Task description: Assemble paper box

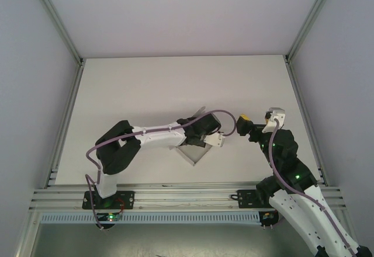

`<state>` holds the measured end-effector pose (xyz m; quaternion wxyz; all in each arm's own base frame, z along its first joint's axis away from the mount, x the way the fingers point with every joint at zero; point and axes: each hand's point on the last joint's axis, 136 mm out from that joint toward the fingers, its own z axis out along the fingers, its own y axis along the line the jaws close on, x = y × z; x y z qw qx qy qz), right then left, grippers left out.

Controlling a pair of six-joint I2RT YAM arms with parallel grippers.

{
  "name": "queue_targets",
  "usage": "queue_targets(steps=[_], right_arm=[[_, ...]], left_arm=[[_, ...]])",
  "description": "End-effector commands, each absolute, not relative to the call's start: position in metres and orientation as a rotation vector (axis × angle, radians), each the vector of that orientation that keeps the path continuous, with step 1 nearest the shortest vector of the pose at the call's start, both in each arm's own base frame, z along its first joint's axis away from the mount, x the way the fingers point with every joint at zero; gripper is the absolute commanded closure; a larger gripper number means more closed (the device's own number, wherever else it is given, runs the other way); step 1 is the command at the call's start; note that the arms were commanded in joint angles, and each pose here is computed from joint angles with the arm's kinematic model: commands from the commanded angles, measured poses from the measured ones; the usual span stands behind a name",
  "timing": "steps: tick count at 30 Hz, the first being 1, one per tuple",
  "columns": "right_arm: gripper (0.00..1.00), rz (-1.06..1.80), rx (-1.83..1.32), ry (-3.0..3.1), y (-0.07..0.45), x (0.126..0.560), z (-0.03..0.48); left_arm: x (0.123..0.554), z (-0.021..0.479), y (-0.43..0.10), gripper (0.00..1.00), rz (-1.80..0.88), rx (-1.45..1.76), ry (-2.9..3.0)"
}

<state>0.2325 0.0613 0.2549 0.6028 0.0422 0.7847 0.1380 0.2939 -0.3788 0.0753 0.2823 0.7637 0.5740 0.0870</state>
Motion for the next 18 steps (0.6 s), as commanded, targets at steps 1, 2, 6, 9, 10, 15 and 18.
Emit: queue_targets(steps=[1, 2, 6, 9, 10, 15, 18], right_arm=[[0.02, 0.300, 0.106, 1.863, 0.056, 0.227, 0.249], [0.02, 0.296, 0.110, 1.861, 0.054, 0.227, 0.250], [0.02, 0.279, 0.108, 1.877, 0.052, 0.230, 0.249], [0.02, 0.287, 0.062, 1.903, 0.059, 0.234, 0.247], [0.02, 0.293, 0.031, 1.913, 0.063, 0.236, 0.246], [0.02, 0.359, -0.224, 1.976, 0.102, 0.254, 0.229], [0.02, 0.439, -0.454, 2.032, 0.135, 0.263, 0.211]], left_arm=[[0.299, 0.156, -0.395, 0.01, 0.083, 1.845, 1.529], [0.300, 0.169, -0.395, 0.00, 0.063, 1.809, 1.530], [0.303, 0.222, -0.392, 0.00, -0.045, 1.655, 1.550], [0.305, 0.260, -0.388, 0.00, -0.080, 1.519, 1.548], [0.307, 0.272, -0.385, 0.00, -0.082, 1.468, 1.558], [0.333, 0.341, -0.337, 0.00, -0.020, 0.968, 1.749], [0.338, 0.360, -0.280, 0.00, -0.016, 0.618, 1.904]])
